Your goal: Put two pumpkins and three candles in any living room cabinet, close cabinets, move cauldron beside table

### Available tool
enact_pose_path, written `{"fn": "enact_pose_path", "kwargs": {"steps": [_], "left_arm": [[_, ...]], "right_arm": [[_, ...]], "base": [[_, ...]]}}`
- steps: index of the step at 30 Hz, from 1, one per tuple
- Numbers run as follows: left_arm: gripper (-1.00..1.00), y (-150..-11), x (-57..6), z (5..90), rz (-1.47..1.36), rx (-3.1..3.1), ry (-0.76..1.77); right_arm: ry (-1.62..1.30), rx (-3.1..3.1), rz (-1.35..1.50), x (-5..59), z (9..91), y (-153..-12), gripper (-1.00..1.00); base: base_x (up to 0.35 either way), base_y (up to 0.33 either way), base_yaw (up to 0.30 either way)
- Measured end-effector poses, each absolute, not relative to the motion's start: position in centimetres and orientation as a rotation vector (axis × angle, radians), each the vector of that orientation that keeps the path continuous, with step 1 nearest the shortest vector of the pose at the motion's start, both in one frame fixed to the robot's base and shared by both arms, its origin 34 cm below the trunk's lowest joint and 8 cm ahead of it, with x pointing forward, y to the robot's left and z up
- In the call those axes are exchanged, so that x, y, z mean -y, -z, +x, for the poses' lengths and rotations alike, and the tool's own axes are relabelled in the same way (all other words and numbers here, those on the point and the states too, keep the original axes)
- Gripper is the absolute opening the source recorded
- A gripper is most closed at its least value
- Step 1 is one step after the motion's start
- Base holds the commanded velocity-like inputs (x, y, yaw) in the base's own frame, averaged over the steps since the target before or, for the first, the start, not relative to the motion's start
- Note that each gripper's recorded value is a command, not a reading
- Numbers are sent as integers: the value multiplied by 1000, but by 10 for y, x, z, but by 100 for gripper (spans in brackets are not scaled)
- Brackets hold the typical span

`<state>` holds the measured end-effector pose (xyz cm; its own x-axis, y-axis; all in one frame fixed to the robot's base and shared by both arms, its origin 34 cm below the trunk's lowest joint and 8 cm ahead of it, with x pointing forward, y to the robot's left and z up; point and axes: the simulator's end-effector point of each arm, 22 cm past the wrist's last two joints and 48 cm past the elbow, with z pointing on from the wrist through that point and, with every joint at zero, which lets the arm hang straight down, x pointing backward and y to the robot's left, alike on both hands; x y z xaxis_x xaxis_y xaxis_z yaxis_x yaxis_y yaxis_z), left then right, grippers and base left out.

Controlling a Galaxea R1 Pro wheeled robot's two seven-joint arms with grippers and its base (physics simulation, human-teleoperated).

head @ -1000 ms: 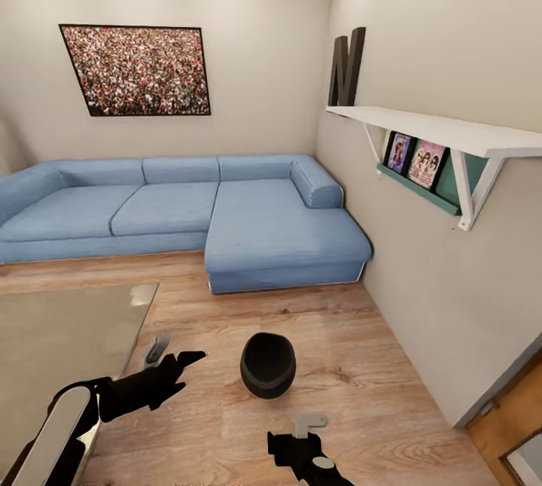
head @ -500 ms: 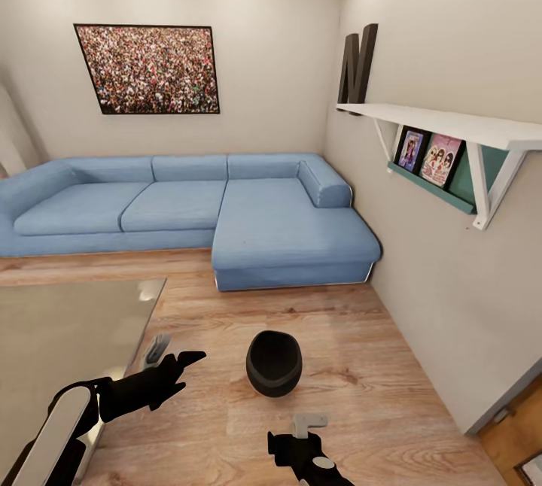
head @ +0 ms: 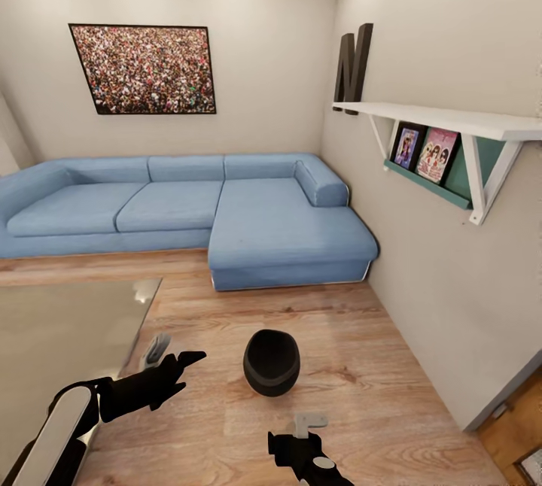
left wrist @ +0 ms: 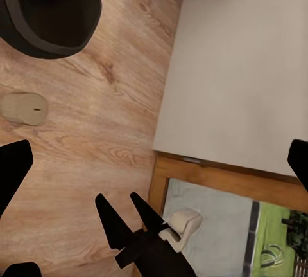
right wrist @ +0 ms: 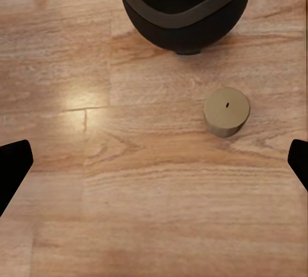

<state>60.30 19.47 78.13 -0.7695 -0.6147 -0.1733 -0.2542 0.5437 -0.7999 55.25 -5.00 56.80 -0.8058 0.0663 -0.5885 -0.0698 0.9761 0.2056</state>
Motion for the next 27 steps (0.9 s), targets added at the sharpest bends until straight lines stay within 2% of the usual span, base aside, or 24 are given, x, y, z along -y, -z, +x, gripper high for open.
{"fn": "enact_pose_path", "kwargs": {"steps": [27], "left_arm": [[100, -734, -194, 600, -704, -2344, 1115]], "right_arm": [[-284, -2490, -4, 52, 549, -519, 100]], "base": [[0, 0, -4]]}}
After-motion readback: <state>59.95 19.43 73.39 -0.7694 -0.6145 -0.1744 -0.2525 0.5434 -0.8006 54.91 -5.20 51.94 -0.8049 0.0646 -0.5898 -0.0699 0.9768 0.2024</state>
